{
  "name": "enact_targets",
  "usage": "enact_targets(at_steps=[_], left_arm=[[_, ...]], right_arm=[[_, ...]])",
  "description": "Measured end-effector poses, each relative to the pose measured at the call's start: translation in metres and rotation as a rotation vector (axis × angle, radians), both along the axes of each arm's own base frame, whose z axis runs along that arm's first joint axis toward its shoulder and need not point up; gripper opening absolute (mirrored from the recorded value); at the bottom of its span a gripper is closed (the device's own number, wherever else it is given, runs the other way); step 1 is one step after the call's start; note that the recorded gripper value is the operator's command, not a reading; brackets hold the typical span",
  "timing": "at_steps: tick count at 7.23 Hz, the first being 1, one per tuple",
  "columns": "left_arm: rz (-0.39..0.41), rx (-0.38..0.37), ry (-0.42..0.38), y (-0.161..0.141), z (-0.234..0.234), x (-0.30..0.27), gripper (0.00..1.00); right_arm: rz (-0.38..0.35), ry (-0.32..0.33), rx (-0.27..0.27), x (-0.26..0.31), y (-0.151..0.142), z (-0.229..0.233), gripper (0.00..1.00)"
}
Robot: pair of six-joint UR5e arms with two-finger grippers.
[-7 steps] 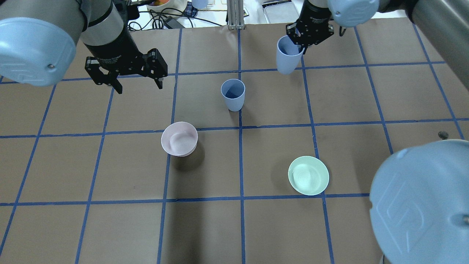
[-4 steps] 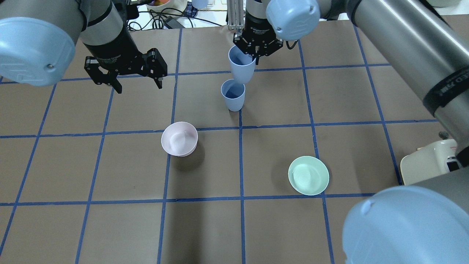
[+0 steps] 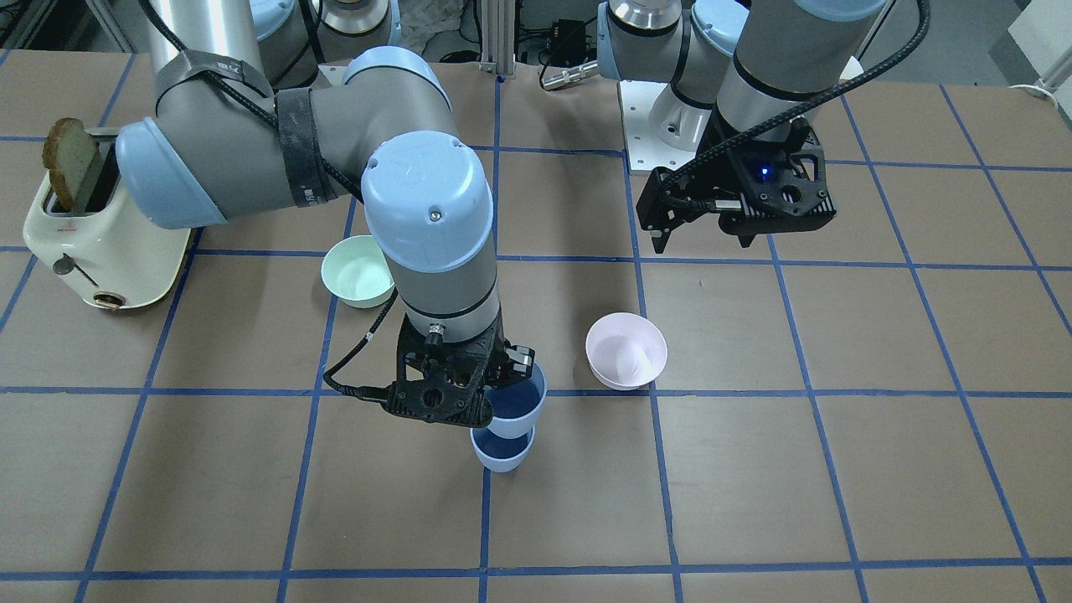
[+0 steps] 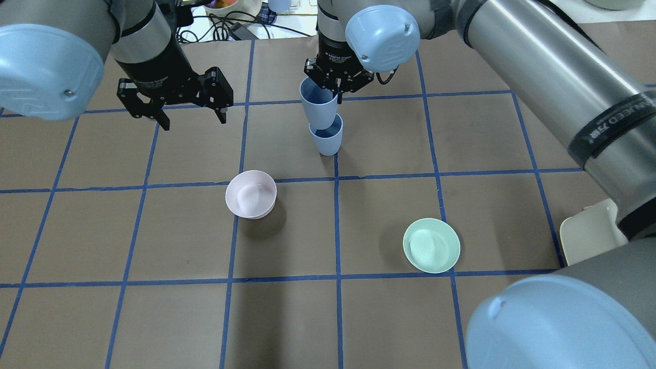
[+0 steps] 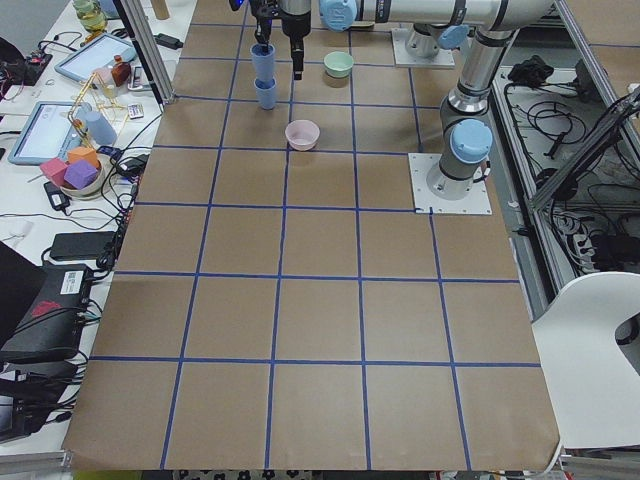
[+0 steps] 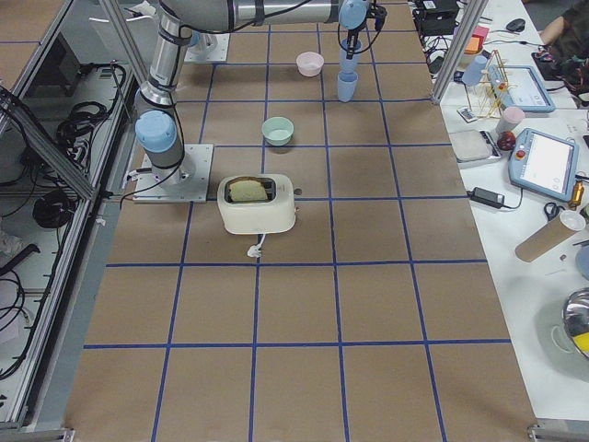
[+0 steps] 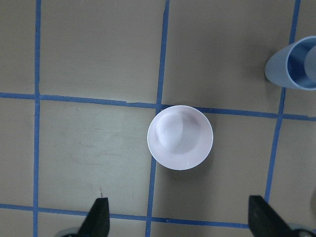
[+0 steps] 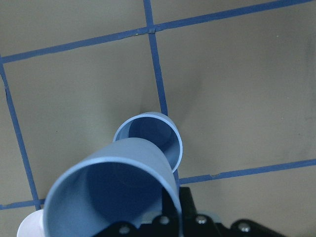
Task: Stack blue cups with both arms
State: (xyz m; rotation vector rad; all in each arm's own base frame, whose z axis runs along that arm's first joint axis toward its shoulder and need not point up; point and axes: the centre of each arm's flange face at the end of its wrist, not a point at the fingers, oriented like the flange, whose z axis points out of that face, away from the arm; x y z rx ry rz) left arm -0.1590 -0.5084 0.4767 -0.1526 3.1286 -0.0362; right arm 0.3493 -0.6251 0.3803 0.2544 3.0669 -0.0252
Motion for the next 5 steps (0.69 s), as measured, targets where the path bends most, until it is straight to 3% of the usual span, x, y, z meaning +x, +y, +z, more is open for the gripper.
enact_targets(at_steps=[3,4,5], left_arm=[[0.000,-0.001,0.000,0.000,0.001,0.000,1.00],[0.000,-0.001,0.000,0.000,0.001,0.000,1.00],[0.000,-0.001,0.000,0.000,0.001,0.000,1.00]], right_arm=[[0.004,0.012,0.023,0.001,-0.003,-0.017,0.00],[0.007,0.013,0.028,0.001,-0.004,-0.021,0.05],[0.011,0.014,0.034,0.002,-0.005,-0.025,0.32]])
